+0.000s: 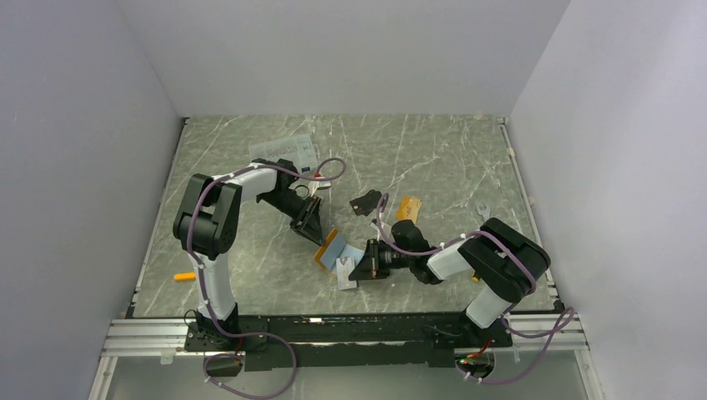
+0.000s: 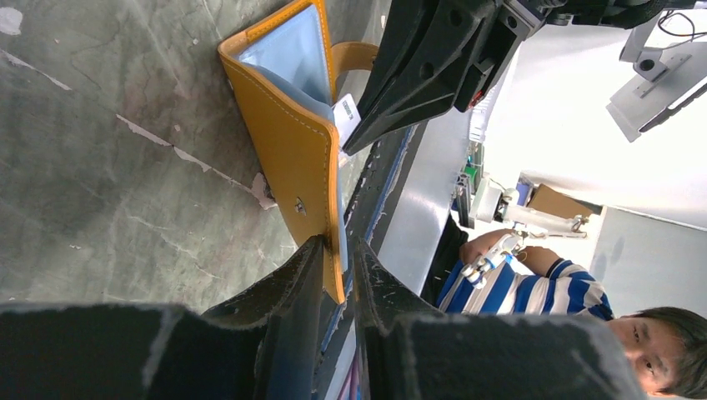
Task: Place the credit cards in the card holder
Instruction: Turn over the card holder at the center of the board, then insert the credit card into the card holder.
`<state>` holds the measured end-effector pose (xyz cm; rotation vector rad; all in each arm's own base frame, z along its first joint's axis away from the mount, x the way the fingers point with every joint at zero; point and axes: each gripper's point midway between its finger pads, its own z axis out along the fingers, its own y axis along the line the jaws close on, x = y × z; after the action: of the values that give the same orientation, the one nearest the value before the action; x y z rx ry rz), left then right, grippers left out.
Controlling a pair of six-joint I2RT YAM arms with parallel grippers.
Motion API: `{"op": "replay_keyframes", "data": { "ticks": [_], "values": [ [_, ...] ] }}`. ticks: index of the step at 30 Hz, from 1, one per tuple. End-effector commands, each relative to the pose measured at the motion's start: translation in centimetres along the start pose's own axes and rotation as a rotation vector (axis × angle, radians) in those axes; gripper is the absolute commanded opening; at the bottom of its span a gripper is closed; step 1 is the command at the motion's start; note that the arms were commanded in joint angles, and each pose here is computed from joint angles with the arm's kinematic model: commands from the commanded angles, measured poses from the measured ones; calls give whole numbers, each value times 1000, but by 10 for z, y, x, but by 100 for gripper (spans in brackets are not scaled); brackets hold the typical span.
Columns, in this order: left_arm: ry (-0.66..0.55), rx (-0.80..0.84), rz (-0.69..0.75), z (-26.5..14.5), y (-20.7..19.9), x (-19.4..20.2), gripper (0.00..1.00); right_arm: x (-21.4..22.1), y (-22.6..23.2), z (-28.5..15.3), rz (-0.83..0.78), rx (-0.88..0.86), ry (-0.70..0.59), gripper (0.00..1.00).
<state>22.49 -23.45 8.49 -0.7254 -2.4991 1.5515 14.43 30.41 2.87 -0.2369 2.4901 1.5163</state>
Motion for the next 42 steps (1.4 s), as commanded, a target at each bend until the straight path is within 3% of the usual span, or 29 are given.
{"op": "replay_keyframes", "data": {
  "ticks": [1,7,15,29,37,42],
  "values": [
    [-8,39,43,3,-10,-10,25,-8,13,4,-53,-28,-7,0],
    [11,-12,90,9,-11,-10,25,-6,16,8,-54,-31,2,0],
    [49,-189,95,7,26,-3,22,-1,16,8,-49,-30,4,0],
    [37,-326,97,4,53,-8,18,4,15,2,-40,-29,3,0],
    [45,-335,93,10,60,-2,18,-15,19,-9,-24,-36,-43,0],
    [47,-334,98,12,59,1,18,-57,27,-16,-53,2,-152,0]
  ]
}}
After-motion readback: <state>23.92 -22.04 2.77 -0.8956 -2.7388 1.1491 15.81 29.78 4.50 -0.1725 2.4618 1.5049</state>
